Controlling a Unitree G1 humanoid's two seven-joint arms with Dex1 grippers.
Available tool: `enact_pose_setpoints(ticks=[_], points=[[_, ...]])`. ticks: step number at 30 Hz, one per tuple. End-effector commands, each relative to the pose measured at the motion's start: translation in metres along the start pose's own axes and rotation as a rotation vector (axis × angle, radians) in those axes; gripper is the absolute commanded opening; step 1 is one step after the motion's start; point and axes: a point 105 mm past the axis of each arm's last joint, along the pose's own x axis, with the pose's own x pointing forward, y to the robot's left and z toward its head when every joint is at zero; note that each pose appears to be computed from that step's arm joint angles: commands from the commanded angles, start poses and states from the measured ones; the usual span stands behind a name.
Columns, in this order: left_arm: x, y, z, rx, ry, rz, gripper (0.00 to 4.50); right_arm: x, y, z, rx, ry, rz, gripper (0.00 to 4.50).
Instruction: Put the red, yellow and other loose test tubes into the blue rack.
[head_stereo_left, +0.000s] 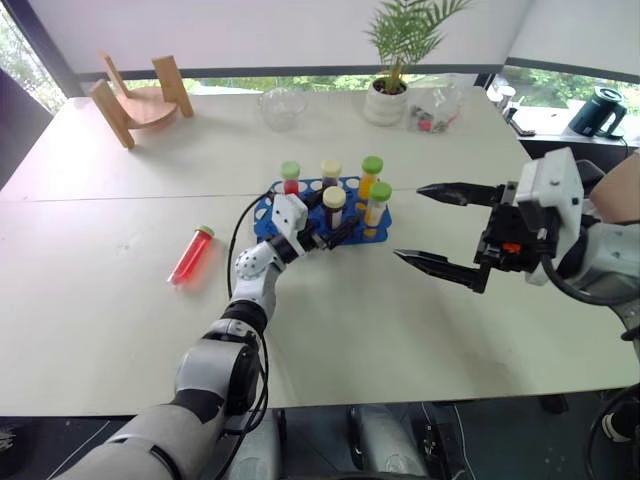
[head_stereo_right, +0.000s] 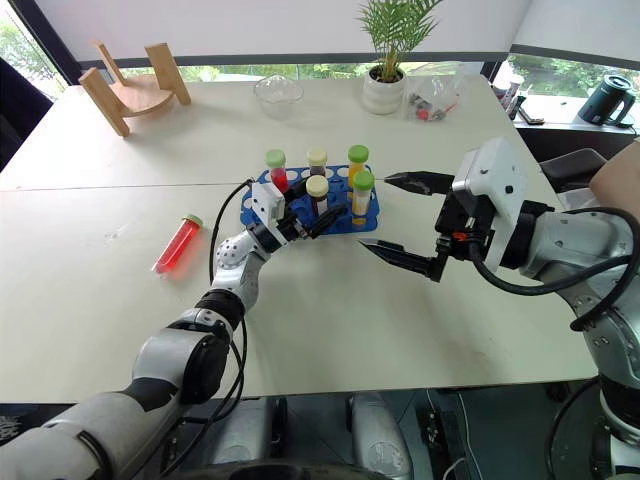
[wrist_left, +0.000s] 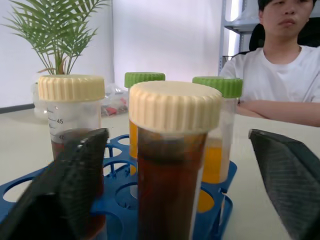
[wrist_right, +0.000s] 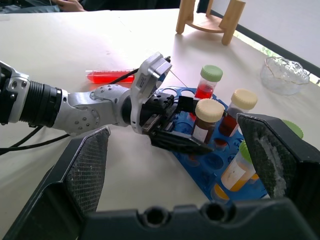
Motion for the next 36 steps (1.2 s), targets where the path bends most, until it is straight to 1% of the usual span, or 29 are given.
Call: enact_pose_setpoints(ticks=[1,4,7,8,10,11,13,14,15,17,19,21,22,24,26,28,36], points=[[-0.011,0.007,0.006,0.056,0.024,-0.03,4.44,0.0,0.001,0.01,-0.05,-0.025,0.008,4.5],[-0.019,0.021,0.038,0.133,-0.01,-0.039,4.44,0.0,0.001,0.008,-0.046,-0.026,0.018,4.5],[-0.03,0.033,0.079,0.18,0.015,-0.022,4.44,0.002,0.001,0.004,-0.041,-0.024,0.034,4.5],[-0.037,0.038,0.091,0.179,0.073,-0.011,4.44,0.002,0.0,0.003,-0.043,-0.024,0.04,4.5],[-0.052,0.049,0.107,0.157,0.24,0.038,4.44,0.005,-0.001,0.002,-0.047,-0.03,0.053,4.5],[-0.061,0.054,0.113,0.134,0.32,0.064,4.44,0.006,-0.002,0.001,-0.051,-0.034,0.06,4.5],[-0.083,0.067,0.12,0.078,0.521,0.148,4.44,0.009,-0.004,0.001,-0.055,-0.047,0.076,4.5],[-0.097,0.075,0.119,0.004,0.64,0.214,4.44,0.011,-0.004,0.0,-0.059,-0.052,0.084,4.5],[-0.11,0.08,0.121,-0.052,0.722,0.278,4.44,0.013,-0.005,0.0,-0.062,-0.057,0.091,4.5],[-0.129,0.091,0.122,-0.104,0.841,0.393,4.44,0.015,-0.006,0.0,-0.067,-0.067,0.104,4.5],[-0.151,0.093,0.116,-0.221,0.982,0.468,4.44,0.019,-0.007,0.0,-0.074,-0.077,0.118,4.5],[-0.17,0.101,0.11,-0.28,1.074,0.569,4.44,0.022,-0.007,0.001,-0.087,-0.085,0.131,4.5],[-0.175,0.105,0.108,-0.296,1.097,0.604,4.44,0.023,-0.008,0.001,-0.089,-0.089,0.135,4.5],[-0.186,0.104,0.099,-0.335,1.173,0.64,4.44,0.024,-0.008,0.001,-0.099,-0.091,0.142,4.5],[-0.192,0.103,0.09,-0.35,1.21,0.637,4.44,0.024,-0.007,0.0,-0.099,-0.089,0.143,4.5],[-0.192,0.105,0.084,-0.358,1.212,0.636,4.44,0.022,-0.007,0.0,-0.096,-0.085,0.142,4.5],[-0.172,0.12,0.058,-0.37,1.182,0.631,4.44,0.017,-0.007,0.001,-0.094,-0.063,0.128,4.5]])
